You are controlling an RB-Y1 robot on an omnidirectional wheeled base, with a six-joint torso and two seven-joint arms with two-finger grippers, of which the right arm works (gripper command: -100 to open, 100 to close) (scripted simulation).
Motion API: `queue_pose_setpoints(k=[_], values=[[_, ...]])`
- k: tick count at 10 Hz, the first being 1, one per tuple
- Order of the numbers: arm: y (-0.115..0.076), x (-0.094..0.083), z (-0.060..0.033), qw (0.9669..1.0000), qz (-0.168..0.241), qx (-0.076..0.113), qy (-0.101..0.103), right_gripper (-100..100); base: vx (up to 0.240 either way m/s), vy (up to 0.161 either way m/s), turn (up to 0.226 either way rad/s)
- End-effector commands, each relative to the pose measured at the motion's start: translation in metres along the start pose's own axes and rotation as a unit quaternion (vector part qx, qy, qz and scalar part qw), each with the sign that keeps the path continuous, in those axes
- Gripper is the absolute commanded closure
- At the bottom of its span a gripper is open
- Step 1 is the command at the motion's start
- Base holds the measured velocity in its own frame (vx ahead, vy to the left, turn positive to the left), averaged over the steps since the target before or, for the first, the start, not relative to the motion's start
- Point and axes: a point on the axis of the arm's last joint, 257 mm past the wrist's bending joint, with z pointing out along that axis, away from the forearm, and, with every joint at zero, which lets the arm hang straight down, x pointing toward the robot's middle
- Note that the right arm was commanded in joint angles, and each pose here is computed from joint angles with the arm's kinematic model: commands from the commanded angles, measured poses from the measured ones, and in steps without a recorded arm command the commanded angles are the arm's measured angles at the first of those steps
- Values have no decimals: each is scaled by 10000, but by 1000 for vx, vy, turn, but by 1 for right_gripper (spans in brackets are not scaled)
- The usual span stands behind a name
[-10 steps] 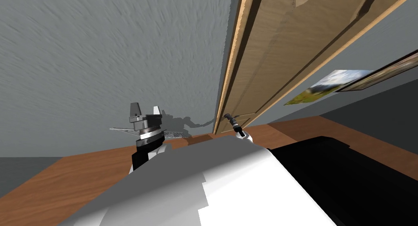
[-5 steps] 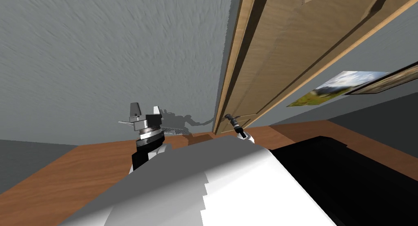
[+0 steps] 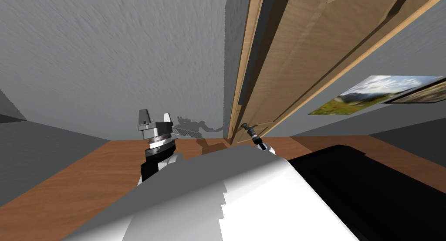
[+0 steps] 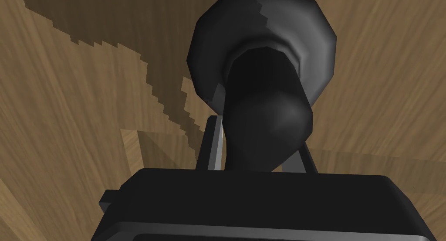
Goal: Pull the door open
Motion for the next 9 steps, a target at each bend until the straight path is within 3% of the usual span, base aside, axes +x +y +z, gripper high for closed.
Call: queue_pose_setpoints(k=[1,2,3,4,9], values=[[31,-22,-106,9999,-10,-42,107,100,-172,-80,187],[31,-30,-149,9999,-8,-45,146,100,-185,-106,180],[-9,-10,-116,9999,10,-13,117,100,-81,-43,44],[-16,-6,-186,9998,23,-20,182,100,-147,-24,183],[1,-67,-364,9995,4,-51,313,100,-206,-81,154]])
